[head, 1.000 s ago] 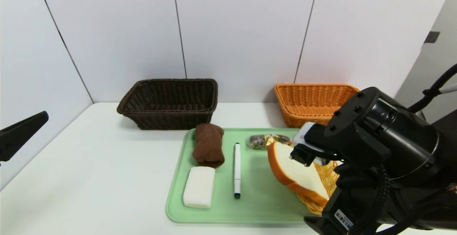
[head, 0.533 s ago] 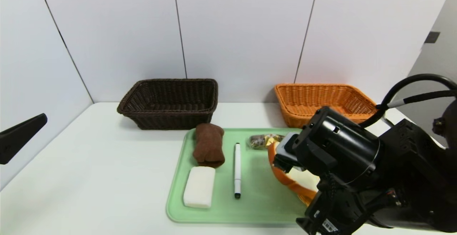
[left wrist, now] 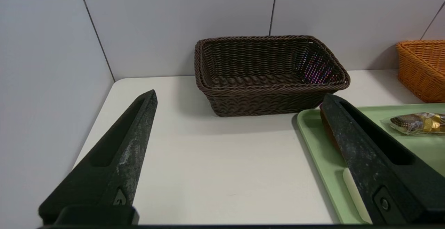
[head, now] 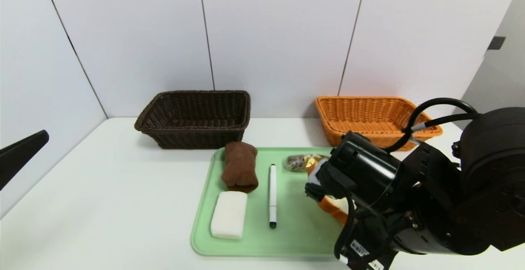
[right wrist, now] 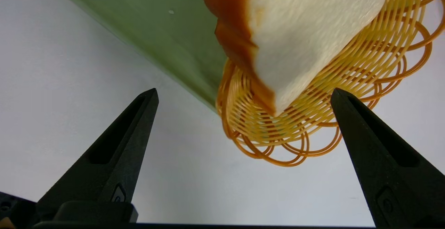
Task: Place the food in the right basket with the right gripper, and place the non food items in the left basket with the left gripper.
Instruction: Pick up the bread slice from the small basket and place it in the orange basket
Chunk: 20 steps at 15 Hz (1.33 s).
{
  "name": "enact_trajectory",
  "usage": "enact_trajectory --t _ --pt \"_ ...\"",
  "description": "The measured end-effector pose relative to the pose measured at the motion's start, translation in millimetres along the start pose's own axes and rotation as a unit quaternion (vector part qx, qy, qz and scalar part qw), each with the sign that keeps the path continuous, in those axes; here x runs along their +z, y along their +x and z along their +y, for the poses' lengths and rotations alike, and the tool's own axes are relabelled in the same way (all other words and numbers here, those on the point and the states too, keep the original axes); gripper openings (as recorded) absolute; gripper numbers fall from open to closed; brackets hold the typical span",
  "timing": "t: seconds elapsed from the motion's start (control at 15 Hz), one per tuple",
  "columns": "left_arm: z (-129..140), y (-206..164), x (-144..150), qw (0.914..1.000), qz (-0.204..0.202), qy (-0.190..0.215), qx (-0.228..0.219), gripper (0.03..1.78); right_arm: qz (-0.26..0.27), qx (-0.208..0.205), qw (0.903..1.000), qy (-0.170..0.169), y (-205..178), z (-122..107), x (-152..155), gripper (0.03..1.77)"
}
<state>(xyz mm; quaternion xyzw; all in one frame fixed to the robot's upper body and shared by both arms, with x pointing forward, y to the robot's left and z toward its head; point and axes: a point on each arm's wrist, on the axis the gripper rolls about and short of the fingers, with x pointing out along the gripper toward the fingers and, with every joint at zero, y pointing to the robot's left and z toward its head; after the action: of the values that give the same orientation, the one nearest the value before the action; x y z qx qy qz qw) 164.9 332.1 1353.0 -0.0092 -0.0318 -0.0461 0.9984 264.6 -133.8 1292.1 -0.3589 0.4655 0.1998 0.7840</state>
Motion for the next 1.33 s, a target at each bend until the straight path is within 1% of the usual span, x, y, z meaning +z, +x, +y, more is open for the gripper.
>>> enact_trajectory --t 0.33,0.47,0.87,1.33 --pt "0 -2 -3 1.0 0.001 0.0 -0.003 1.69 -0.004 -0.017 0.9998 0.008 13 -9 8 1.71" --pt "0 -4 -6 1.0 0.004 -0.001 -0.003 1.69 -0.014 -0.019 0.9997 0.01 17 -10 13 1.71" --pt "-1 -6 -8 1.0 0.003 -0.001 -0.005 1.69 -0.009 -0.021 0.9997 0.002 29 -8 18 1.71" --pt "-1 -10 -12 1.0 0.004 -0.001 -0.005 1.69 0.005 -0.027 0.9996 0.011 38 -17 18 1.71"
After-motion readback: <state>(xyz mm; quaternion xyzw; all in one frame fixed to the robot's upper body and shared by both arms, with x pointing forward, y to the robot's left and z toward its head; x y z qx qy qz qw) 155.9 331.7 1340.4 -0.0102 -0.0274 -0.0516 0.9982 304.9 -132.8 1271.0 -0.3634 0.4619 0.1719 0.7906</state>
